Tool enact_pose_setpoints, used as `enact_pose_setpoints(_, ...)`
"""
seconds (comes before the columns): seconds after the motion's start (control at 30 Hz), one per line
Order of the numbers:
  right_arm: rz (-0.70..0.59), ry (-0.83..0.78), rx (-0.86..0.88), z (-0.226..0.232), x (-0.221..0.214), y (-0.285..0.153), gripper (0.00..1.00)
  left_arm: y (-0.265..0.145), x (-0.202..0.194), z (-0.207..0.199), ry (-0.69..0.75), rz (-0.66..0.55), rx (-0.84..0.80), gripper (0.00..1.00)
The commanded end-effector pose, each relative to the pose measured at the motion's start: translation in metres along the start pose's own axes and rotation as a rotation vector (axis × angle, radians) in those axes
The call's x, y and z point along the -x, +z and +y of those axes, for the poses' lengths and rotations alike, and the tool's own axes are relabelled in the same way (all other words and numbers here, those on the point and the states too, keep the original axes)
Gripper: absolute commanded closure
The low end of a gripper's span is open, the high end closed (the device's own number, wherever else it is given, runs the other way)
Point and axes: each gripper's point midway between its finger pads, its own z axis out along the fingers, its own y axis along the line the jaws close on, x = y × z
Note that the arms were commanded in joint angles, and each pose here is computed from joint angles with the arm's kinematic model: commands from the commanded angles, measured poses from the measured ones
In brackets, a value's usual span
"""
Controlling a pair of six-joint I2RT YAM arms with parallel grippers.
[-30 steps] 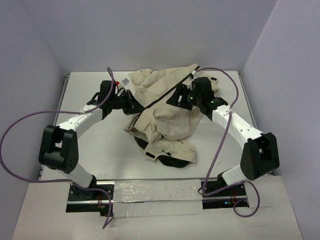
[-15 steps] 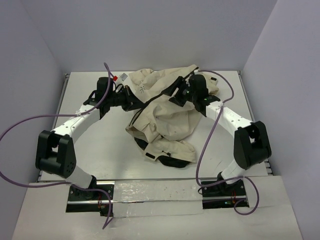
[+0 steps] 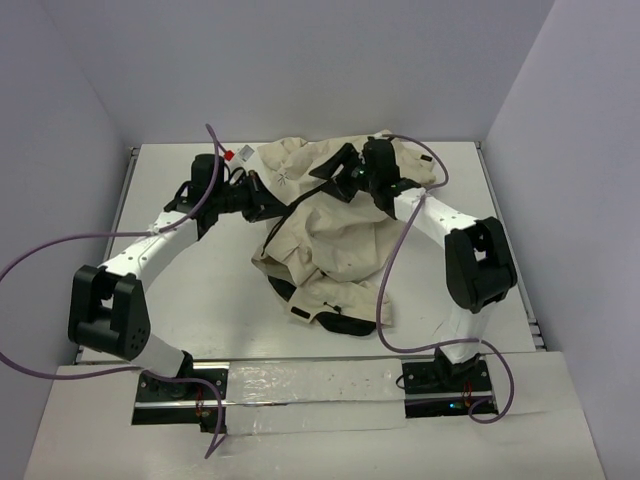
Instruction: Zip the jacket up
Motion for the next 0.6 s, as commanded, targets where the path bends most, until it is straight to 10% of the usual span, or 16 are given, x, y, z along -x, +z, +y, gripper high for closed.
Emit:
enact_pose_setpoints(0.0, 0.001, -0.025, 0.094, 0.038, 0.006, 0.014, 0.33, -0.012, 0.001, -0.022, 0.067, -0.016, -0.06, 1.0)
enact_pose_setpoints(0.23, -0.005, -0.035, 0.097, 0.044, 0.007, 0.024, 0.85, -0.015, 0.0, -0.023, 0.078, -0.023, -0.056, 1.0)
enact_pose_setpoints(0.3, -0.021, -0.063, 0.091, 0.046, 0.008, 0.019, 0.86, -0.015, 0.0, -0.02, 0.072, -0.024, -0.04, 1.0)
enact_pose_setpoints(0.57, -0.232, -0.253, -0.266, -0.008, 0.04, -0.034, 0.28, -0.013, -0.004, -0.011, 0.065, -0.017, -0.022, 1.0)
